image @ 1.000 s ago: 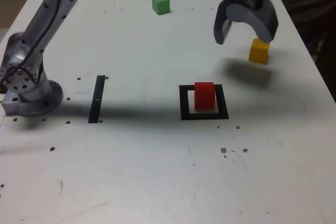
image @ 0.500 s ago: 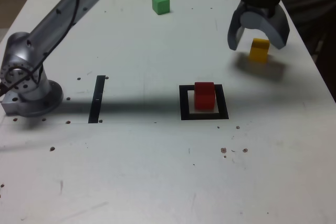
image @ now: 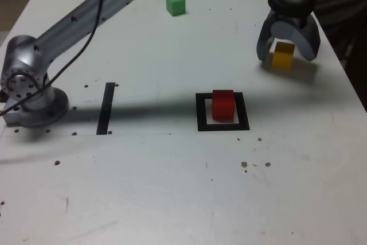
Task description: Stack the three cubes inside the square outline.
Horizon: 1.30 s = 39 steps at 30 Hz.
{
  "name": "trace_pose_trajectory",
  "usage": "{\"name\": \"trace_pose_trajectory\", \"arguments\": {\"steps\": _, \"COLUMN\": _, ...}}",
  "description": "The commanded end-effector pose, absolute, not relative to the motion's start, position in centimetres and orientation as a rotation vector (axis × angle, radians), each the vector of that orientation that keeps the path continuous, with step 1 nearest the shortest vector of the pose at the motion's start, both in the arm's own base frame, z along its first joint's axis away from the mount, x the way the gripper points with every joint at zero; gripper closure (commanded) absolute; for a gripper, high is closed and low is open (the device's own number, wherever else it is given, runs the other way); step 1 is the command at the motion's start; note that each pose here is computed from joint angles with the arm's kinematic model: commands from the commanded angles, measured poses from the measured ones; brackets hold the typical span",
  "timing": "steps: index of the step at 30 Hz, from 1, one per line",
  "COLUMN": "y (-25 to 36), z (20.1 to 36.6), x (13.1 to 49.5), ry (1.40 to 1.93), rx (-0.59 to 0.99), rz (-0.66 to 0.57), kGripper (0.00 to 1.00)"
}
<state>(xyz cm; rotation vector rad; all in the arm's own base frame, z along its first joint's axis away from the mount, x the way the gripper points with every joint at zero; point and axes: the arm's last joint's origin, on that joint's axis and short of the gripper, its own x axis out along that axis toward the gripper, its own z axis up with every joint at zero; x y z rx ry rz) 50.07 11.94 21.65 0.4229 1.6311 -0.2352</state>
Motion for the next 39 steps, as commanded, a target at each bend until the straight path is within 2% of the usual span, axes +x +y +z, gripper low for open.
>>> {"name": "trace_pose_trajectory", "arguments": {"steps": 1, "y": 12.1, "z": 21.4, "x": 50.1, "ry": 1.640, "rx": 0.426, "rz": -0.235, "kGripper": 0.19}}
{"name": "trace_pose_trajectory", "arguments": {"steps": 4, "y": 12.2, "z": 21.4, "x": 50.2, "ry": 1.640, "rx": 0.438, "rz": -0.225, "kGripper": 0.31}}
{"name": "trace_pose_trajectory", "arguments": {"steps": 9, "y": 12.3, "z": 21.6, "x": 50.2, "ry": 1.643, "rx": 0.461, "rz": -0.206, "kGripper": 0.58}}
{"name": "trace_pose_trajectory", "arguments": {"steps": 12, "y": 12.3, "z": 21.6, "x": 50.2, "ry": 1.645, "rx": 0.467, "rz": -0.206, "kGripper": 0.65}}
{"name": "trace_pose_trajectory", "arguments": {"steps": 31, "y": 12.1, "z": 21.9, "x": 49.9, "ry": 1.656, "rx": 0.477, "rz": -0.215, "kGripper": 0.66}}
{"name": "trace_pose_trajectory", "arguments": {"steps": 39, "y": 11.9, "z": 23.4, "x": 48.9, "ry": 1.661, "rx": 0.478, "rz": -0.215, "kGripper": 0.66}}
